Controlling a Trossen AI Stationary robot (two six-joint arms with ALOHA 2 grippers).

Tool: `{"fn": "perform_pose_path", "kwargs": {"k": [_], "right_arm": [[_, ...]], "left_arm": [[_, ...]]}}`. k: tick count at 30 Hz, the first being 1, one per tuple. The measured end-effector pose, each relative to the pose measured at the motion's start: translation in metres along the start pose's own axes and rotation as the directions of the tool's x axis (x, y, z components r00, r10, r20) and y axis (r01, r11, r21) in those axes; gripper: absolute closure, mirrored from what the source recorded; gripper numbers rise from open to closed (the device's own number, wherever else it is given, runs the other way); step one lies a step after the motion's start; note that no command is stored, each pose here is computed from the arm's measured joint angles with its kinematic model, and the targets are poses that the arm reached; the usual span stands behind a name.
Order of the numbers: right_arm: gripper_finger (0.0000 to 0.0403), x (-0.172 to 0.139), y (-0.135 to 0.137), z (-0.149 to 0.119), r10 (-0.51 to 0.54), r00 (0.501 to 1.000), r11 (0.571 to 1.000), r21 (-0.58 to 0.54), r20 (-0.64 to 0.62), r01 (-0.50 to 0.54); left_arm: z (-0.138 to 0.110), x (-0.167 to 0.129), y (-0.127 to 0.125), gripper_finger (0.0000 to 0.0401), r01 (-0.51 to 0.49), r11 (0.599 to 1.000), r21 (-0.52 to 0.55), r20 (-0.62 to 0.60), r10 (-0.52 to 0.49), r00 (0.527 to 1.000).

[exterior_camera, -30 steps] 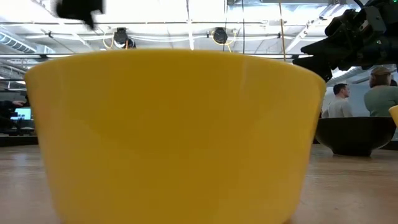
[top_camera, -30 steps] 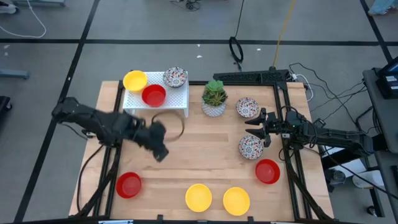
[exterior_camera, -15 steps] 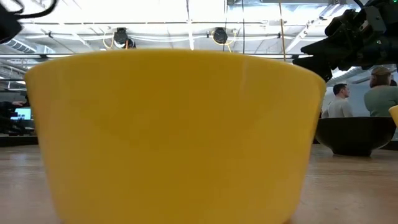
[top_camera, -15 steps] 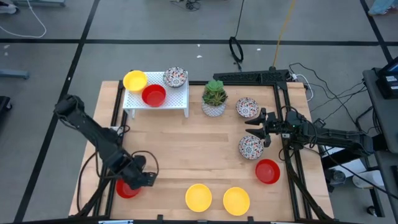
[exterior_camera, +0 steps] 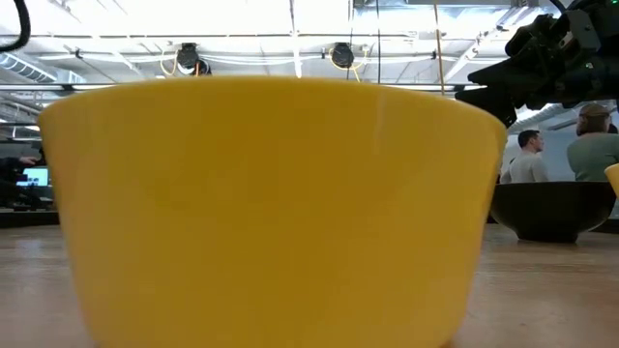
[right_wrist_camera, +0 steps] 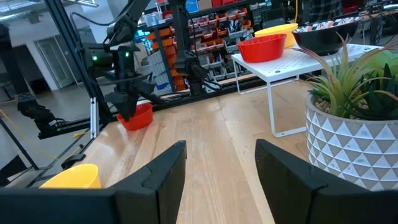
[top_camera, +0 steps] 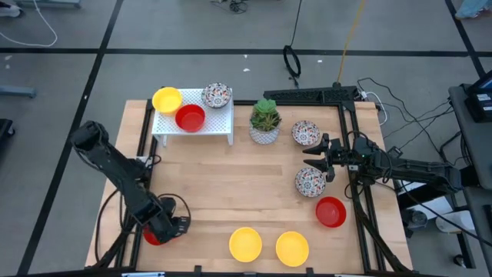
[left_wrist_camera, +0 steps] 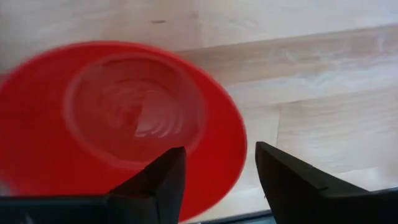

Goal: Pick & Place Mini bowls
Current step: Stack the red bowl on top of the other red bowl on the shelf

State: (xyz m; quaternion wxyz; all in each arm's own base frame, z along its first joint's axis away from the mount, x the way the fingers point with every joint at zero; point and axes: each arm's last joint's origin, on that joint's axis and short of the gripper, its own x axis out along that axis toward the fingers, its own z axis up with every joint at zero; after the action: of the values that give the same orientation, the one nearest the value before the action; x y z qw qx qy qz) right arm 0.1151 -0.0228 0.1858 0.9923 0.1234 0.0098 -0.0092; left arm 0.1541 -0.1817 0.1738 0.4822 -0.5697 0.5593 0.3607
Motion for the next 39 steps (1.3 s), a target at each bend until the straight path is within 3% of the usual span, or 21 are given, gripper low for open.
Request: {"fn": "perform_pose_path", "kwargs": {"k": [7,14,18,23,27,34,37,39], "right_arm": [[0.0220,0.000,0.000,0.000,0.000,1.000,1.000,0.000,0.000,0.000],[0.0220,0.000,0.000,0.000,0.000,1.000,1.000,0.000,0.000,0.000],[0.0220,0.000,0.000,0.000,0.000,1.000,1.000,0.000,0.000,0.000],[0.0220,0.000,0.000,0.000,0.000,1.000,1.000,0.000,0.000,0.000],[0.0220,0.000,0.000,0.000,0.000,1.000,1.000,0.000,-0.001,0.000],[0.0220,0.000,0.000,0.000,0.000,1.000,1.000,0.000,-0.001,0.000],[0.0220,0.000,0.000,0.000,0.000,1.000,1.000,0.000,0.000,0.000],[0.0220,0.000,0.000,0.000,0.000,1.000,1.000,0.000,0.000,0.000]], "left_arm": [[0.003,0.019,-0.003,0.0216,-0.072,0.996,0.058,0.035,0.070,0.997],[0.011,0.021,-0.008,0.0322,-0.055,0.983,0.174,0.108,0.037,0.993],[0.015,0.018,-0.014,0.0388,-0.041,0.950,0.310,0.128,0.001,0.992],[0.025,0.013,-0.029,0.0377,-0.031,0.887,0.461,0.153,-0.045,0.987],[0.033,0.002,-0.049,0.0384,-0.018,0.798,0.603,0.202,-0.131,0.971],[0.048,-0.038,-0.098,0.0387,-0.085,0.530,0.844,0.296,-0.327,0.898],[0.055,-0.063,-0.119,0.0378,-0.153,0.412,0.898,0.329,-0.401,0.855],[0.061,-0.082,-0.132,0.0381,-0.190,0.356,0.915,0.346,-0.447,0.825]]}}
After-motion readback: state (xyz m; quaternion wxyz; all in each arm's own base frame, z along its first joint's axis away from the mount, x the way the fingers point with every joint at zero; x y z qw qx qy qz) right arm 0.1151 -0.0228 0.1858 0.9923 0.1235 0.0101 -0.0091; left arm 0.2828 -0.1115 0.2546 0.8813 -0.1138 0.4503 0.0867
